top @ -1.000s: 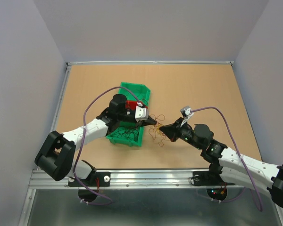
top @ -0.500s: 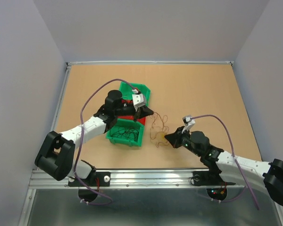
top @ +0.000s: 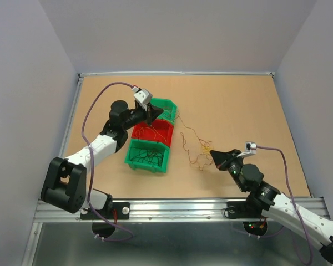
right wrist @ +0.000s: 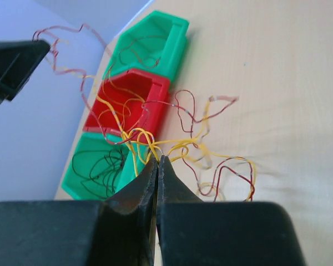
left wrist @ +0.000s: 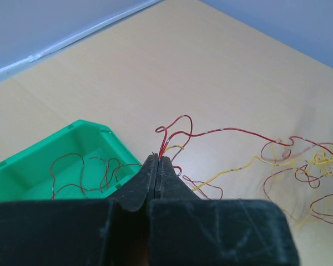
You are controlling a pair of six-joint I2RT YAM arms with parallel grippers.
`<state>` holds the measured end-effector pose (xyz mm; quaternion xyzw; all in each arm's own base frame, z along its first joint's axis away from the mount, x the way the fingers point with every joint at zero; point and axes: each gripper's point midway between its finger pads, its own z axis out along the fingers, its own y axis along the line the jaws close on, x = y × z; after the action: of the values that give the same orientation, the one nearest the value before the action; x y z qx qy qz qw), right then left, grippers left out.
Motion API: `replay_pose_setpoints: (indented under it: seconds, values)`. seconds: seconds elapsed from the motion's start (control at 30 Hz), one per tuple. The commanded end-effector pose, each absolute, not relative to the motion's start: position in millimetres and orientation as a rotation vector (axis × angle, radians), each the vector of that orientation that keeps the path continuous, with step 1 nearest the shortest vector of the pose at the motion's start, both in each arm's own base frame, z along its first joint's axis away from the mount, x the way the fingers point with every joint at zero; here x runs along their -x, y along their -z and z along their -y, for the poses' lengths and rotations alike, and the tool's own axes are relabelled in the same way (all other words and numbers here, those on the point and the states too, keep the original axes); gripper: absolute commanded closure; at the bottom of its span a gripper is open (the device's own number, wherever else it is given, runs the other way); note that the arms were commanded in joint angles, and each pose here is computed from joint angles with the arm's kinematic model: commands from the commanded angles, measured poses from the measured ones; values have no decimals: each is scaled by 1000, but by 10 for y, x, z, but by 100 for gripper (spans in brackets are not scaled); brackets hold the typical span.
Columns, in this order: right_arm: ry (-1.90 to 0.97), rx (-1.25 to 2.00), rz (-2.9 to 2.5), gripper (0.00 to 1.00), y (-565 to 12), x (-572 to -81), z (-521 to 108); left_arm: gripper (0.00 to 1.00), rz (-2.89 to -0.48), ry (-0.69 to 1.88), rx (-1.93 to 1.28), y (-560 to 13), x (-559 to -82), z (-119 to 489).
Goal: Untangle the cables
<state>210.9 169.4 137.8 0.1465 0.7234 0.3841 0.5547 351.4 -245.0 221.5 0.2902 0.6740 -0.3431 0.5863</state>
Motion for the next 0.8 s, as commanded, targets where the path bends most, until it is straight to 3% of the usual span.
replay_pose_setpoints:
  seconds: [0.0,0.13,0.27,0.37,0.4,0.43,0.53,0.77]
  values:
    - [-736,-529,-1743,99,-933,-2153,-1334,100,-1392,802,-630,-2894,-3468,2412]
    - [-638,-672,-1727,98,-836,-2182,-1101,100,-1381,733,-569,-2973,-3493,2283]
    - [-528,-840,-1664,90,-845,-2211,-819,100,-1335,702,-572,-3068,-3403,2220]
    - [-519,-837,-1654,71,-926,-2226,-814,100,-1275,809,-713,-3082,-3140,2414]
    - [-519,-819,-1666,39,-946,-2229,-841,100,-1267,835,-755,-3049,-3082,2481]
    - [-490,-765,-1686,28,-961,-2230,-846,100,-1255,860,-793,-3036,-3024,2546]
    - [-521,-518,-1716,15,-1208,-2257,-1083,100,-1206,922,-931,-2960,-2801,2766]
    - [-820,-15,-1574,11,-1754,-2118,-1821,100,-1152,966,-1080,-2870,-2474,3047]
